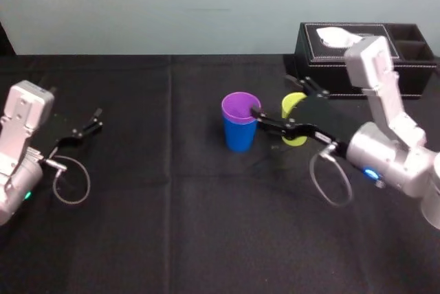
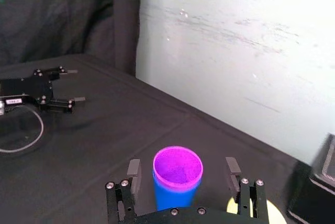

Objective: Stack the three plastic cups sequentially using one hand.

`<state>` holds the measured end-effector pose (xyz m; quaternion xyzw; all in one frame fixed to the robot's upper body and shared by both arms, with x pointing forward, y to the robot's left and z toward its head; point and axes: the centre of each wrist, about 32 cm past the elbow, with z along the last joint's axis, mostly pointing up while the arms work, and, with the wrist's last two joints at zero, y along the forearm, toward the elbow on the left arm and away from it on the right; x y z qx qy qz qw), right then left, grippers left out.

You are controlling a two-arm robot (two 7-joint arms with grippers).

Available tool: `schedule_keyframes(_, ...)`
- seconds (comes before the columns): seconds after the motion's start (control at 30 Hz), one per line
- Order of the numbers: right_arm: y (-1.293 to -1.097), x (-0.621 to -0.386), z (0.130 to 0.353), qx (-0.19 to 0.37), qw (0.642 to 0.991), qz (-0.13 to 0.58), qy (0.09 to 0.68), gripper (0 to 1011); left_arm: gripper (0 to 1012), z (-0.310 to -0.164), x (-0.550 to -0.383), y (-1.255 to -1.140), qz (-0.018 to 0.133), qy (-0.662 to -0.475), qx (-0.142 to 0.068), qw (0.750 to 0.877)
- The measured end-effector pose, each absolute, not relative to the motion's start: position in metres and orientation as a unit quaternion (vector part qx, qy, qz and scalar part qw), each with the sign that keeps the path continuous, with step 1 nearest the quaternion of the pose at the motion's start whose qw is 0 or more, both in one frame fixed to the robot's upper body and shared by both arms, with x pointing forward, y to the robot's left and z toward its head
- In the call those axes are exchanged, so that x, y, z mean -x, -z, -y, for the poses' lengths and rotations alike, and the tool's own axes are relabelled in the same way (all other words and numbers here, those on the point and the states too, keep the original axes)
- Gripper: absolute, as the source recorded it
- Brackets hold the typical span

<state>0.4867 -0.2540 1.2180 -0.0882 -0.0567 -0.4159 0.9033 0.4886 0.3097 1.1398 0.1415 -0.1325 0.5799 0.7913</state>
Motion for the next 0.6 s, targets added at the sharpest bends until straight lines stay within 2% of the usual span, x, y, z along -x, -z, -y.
schedule_keyframes(0.13, -1.218, -0.465, 0.264, 0.096, 0.894, 0.052, 0.435, 1003, 1012, -0.31, -0.489, -1.14, 0.133, -0.58, -0.142, 0.791)
schedule_keyframes(0.33, -1.214, -0.446, 0.277, 0.1, 0.88, 0.044, 0.461, 1003, 1011, -0.31, -0.489, -1.14, 0.132, -0.58, -0.141, 0.791)
schedule_keyframes(0.6, -1.201, -0.436, 0.293, 0.107, 0.867, 0.026, 0.486, 1003, 1011, -0.31, -0.489, -1.14, 0.133, -0.58, -0.141, 0.791)
